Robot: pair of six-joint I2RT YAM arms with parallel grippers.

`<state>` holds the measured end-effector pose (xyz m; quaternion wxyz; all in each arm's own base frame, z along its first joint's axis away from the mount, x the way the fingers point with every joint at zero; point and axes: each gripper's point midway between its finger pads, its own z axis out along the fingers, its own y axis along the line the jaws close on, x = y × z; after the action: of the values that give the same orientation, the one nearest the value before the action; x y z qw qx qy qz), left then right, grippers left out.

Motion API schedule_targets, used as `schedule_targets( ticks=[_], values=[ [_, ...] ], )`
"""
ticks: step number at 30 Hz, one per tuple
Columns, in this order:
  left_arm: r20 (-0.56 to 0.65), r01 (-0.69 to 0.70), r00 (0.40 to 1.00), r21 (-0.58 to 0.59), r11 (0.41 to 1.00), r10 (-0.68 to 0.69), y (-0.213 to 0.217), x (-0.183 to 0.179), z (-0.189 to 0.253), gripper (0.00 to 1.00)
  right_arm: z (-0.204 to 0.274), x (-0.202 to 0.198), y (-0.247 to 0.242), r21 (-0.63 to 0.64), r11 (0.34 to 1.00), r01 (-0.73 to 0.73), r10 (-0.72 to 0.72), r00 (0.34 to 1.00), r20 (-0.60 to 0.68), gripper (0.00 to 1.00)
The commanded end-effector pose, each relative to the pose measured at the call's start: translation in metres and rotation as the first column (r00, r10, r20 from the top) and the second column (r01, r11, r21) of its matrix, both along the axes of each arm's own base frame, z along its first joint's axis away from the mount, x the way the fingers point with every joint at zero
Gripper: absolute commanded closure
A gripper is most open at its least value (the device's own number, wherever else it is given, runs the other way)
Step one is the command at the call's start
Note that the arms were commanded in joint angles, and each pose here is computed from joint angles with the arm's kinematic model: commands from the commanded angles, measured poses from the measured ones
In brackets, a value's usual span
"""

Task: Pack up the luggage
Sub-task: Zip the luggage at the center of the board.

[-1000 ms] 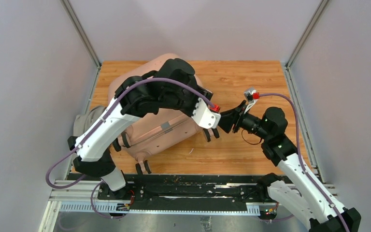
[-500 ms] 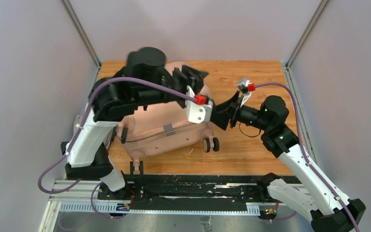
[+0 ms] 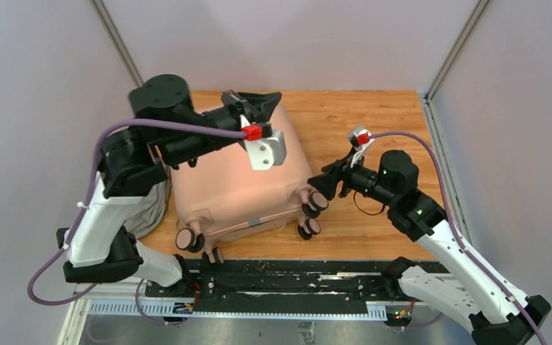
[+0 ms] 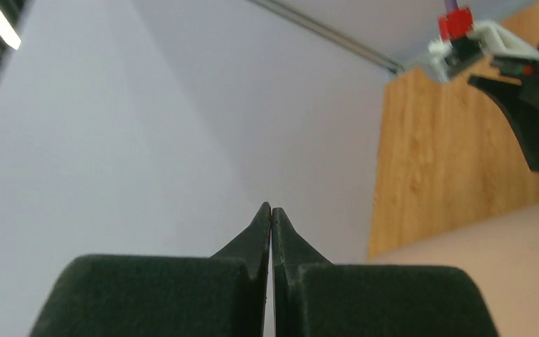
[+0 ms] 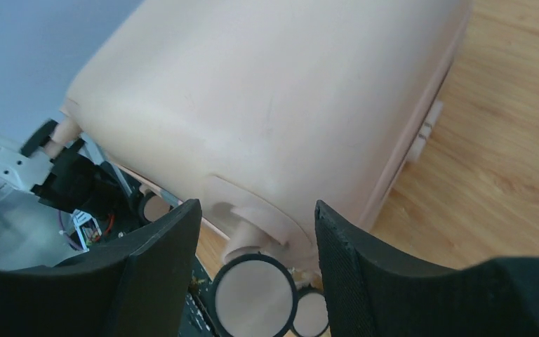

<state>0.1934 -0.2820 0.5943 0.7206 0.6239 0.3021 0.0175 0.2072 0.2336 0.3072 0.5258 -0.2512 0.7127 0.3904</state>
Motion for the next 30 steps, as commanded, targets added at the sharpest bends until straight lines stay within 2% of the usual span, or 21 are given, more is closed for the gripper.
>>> schedule_targets(
  ticks=[1,4,6,8,12,14,17,19,21,24,30],
  values=[
    [-0.310,-0.148,0.933,0.136,0.980,0.184,0.017,0.038,-0.094,0.92,-0.051,-0.003,-0.011,-0.062,0.995,0.073,-0.081,0.986,-0.143,0.34],
    [-0.502,-0.248,0.810,0.174,0.953,0.303,0.044,0.062,-0.134,0.41,-0.058,-0.013,-0.008,-0.033,0.998,0.049,-0.054,0.982,-0.184,0.22],
    [-0.596,-0.362,0.703,0.171,0.916,0.388,0.074,0.084,-0.146,0.21,-0.061,-0.017,-0.006,-0.035,0.999,0.033,-0.039,0.980,-0.197,0.13],
    [-0.666,-0.467,0.593,0.174,0.867,0.453,0.114,0.105,-0.155,0.13,-0.062,-0.020,-0.005,-0.038,0.999,0.023,-0.030,0.977,-0.211,0.12],
    [-0.730,-0.681,0.370,0.208,0.703,0.575,0.221,0.133,-0.182,0.11,-0.073,-0.027,-0.016,-0.093,0.995,0.039,-0.061,0.967,-0.246,0.10],
    [-0.745,-0.737,0.291,0.225,0.637,0.600,0.263,0.128,-0.198,0.12,-0.088,-0.031,-0.033,-0.148,0.985,0.092,-0.128,0.957,-0.260,0.11],
    [-0.787,-0.785,0.169,0.256,0.563,0.593,0.307,0.112,-0.230,0.14,-0.116,-0.040,-0.048,-0.185,0.974,0.133,-0.184,0.940,-0.289,0.17],
    [-0.791,-0.803,0.119,0.279,0.526,0.601,0.327,0.100,-0.246,0.16,-0.132,-0.049,-0.049,-0.180,0.977,0.114,-0.168,0.932,-0.321,0.22],
    [-0.785,-0.808,0.075,0.314,0.499,0.615,0.339,0.087,-0.265,0.17,-0.142,-0.056,-0.042,-0.152,0.986,0.064,-0.112,0.938,-0.329,0.27],
    [-0.786,-0.796,0.013,0.366,0.482,0.617,0.345,0.072,-0.296,0.19,-0.156,-0.054,-0.039,-0.127,0.991,0.050,-0.084,0.958,-0.275,0.30],
    [-0.837,-0.760,-0.028,0.372,0.532,0.546,0.331,0.064,-0.328,0.14,-0.159,-0.014,-0.027,0.008,0.993,0.119,-0.119,0.993,-0.013,0.35]
  ],
)
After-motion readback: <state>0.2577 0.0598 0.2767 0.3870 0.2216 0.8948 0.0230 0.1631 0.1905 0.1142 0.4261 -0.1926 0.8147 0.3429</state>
